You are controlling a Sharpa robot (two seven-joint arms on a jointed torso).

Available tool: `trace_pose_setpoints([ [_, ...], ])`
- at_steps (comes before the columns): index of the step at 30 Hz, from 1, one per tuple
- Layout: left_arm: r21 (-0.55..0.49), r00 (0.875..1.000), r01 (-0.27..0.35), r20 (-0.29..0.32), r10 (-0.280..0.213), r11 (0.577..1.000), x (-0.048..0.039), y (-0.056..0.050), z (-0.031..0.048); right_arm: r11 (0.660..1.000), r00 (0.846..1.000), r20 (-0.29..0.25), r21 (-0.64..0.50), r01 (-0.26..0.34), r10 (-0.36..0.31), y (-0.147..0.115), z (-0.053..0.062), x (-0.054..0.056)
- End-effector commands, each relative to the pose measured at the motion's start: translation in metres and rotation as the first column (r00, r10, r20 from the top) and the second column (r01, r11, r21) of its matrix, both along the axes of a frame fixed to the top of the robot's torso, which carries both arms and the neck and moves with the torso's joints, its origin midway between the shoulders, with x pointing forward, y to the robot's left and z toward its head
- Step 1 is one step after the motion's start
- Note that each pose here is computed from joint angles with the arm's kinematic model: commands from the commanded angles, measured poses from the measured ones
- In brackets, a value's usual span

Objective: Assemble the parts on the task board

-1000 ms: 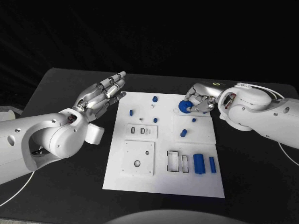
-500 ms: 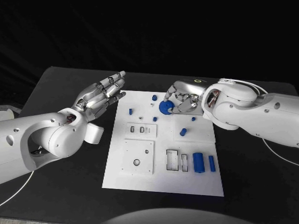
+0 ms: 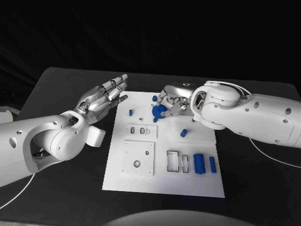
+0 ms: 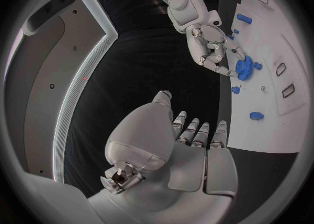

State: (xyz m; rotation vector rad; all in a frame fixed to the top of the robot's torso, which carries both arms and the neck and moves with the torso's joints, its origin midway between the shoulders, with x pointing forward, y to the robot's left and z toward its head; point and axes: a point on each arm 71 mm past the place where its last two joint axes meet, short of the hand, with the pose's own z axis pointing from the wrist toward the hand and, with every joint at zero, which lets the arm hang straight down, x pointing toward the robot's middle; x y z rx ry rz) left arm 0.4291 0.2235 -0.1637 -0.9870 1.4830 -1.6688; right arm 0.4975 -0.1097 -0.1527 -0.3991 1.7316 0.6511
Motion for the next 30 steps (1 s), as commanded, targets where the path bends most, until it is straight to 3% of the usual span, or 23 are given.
trace_pose_setpoints([
  [1, -0.016, 1.000, 0.023, 0.009, -0.023, 1.000, -0.0007, -0.0023, 0.0012, 1.000, 0.999, 0.032, -0.002, 0.005, -0.005, 0.0014, 0.0006, 0.0027],
  [8, -0.016, 1.000, 0.021, 0.010, -0.021, 1.000, -0.0010, -0.0019, 0.0012, 0.999, 0.996, 0.087, 0.052, 0.010, -0.015, 0.0004, 0.0047, 0.0062],
  [30, -0.015, 1.000, 0.019, 0.010, -0.018, 1.000, -0.0005, -0.0013, 0.0010, 0.997, 0.995, 0.099, 0.076, -0.001, -0.007, 0.0011, 0.0066, 0.0045],
])
